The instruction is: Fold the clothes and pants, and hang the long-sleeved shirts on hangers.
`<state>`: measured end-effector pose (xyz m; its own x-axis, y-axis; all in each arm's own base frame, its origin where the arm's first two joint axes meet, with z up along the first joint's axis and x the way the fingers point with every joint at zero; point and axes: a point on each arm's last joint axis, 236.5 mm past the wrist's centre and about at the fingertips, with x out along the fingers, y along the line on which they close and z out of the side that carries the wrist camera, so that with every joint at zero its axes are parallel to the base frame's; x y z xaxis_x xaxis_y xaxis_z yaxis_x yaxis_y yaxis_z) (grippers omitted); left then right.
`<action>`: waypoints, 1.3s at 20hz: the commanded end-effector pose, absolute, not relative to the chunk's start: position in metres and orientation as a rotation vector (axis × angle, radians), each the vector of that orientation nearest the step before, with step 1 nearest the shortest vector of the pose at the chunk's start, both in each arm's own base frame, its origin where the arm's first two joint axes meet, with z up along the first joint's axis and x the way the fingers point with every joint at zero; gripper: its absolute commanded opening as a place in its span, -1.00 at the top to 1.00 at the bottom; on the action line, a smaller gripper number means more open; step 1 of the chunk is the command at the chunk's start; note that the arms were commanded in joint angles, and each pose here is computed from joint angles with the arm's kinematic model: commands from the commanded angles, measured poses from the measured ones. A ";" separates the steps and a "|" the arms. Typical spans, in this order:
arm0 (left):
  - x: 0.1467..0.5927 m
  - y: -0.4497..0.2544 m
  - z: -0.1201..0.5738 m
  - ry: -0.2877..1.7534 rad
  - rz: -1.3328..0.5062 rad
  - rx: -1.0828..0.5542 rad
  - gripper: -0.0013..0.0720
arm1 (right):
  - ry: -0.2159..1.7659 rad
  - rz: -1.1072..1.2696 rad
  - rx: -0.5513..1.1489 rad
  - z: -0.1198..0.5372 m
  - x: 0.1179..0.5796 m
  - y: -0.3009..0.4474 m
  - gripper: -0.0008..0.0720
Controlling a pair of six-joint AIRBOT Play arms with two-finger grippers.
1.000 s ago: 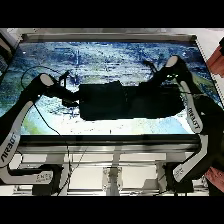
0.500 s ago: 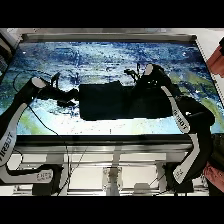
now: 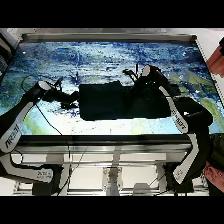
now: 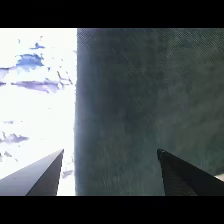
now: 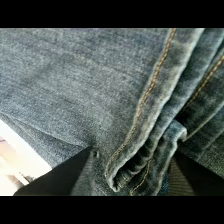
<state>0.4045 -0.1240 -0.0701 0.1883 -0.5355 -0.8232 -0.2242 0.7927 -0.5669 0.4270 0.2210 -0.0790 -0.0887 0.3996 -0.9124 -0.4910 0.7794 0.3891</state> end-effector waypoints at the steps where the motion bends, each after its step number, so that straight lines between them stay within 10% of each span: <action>1: 0.413 -0.127 -0.075 1.372 -0.233 -0.712 -0.95 | 1.489 0.732 -0.063 -0.079 0.427 0.222 -0.13; 4: 0.422 -0.124 -0.075 1.336 -0.217 -0.712 -0.95 | 1.535 0.738 -0.061 -0.078 0.417 0.220 0.55; 8: 0.423 -0.123 -0.075 1.327 -0.221 -0.701 -0.95 | 1.607 0.735 -0.045 -0.077 0.402 0.217 0.92; 23: 0.419 -0.141 -0.099 1.377 -0.238 -0.674 -0.93 | 1.905 0.662 -0.011 -0.067 0.342 0.194 0.92; 26: 0.418 -0.142 -0.099 1.381 -0.240 -0.675 -0.51 | 1.934 0.628 0.005 -0.080 0.335 0.191 0.92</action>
